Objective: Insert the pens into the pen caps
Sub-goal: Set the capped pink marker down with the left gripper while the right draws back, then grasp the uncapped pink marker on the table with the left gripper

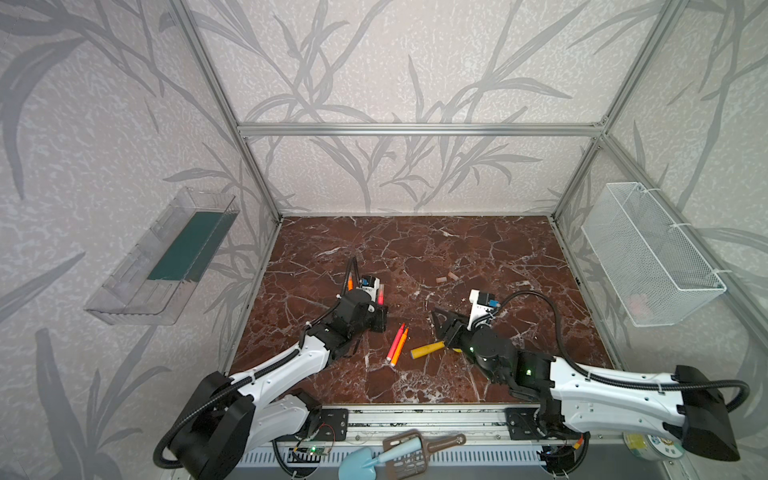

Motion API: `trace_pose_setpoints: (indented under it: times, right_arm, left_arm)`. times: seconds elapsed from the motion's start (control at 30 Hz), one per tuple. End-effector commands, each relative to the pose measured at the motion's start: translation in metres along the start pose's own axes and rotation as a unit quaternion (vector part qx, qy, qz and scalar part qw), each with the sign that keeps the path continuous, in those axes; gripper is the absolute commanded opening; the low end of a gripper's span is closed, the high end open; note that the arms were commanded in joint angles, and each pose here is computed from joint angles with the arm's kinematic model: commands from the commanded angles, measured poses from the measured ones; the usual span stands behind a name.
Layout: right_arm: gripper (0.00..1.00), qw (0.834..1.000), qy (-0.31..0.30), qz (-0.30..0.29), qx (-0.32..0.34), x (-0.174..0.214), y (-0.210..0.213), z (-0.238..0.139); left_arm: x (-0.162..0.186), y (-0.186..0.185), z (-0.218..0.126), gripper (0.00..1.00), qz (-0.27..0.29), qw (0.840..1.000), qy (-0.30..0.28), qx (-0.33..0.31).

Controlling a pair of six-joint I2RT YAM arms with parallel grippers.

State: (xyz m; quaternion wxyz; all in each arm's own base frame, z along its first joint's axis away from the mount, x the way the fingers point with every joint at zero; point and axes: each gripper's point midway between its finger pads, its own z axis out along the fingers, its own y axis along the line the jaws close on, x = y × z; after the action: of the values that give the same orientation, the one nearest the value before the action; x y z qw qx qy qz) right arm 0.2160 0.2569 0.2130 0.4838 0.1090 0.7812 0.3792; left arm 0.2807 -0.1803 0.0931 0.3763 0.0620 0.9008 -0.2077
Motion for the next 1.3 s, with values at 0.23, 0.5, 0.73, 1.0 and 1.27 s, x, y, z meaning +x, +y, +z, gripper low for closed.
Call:
trace_pose_setpoints:
  times: [0.23, 0.5, 0.73, 1.0, 1.27]
  right_arm:
    - [0.74, 0.996, 0.068, -0.049, 0.002, 0.048, 0.002, 0.040]
    - [0.74, 0.991, 0.122, -0.056, -0.009, 0.088, 0.015, 0.072]
    - [0.66, 0.986, 0.155, -0.049, -0.022, 0.109, 0.015, 0.076]
    - [0.53, 0.982, 0.181, -0.043, -0.037, 0.133, 0.016, 0.089]
    - [0.53, 0.987, 0.149, -0.060, -0.012, 0.109, 0.008, 0.079]
  left_arm:
    - [0.024, 0.018, 0.020, 0.00, -0.013, 0.998, 0.043, -0.043]
    - [0.029, 0.039, 0.028, 0.14, -0.010, 0.992, 0.059, -0.107]
    - [0.027, 0.040, 0.033, 0.34, -0.027, 0.991, 0.065, -0.116]
    - [0.022, 0.039, 0.033, 0.44, -0.029, 0.991, 0.061, -0.117]
    - [0.002, 0.026, 0.014, 0.45, -0.011, 0.995, 0.038, -0.095]
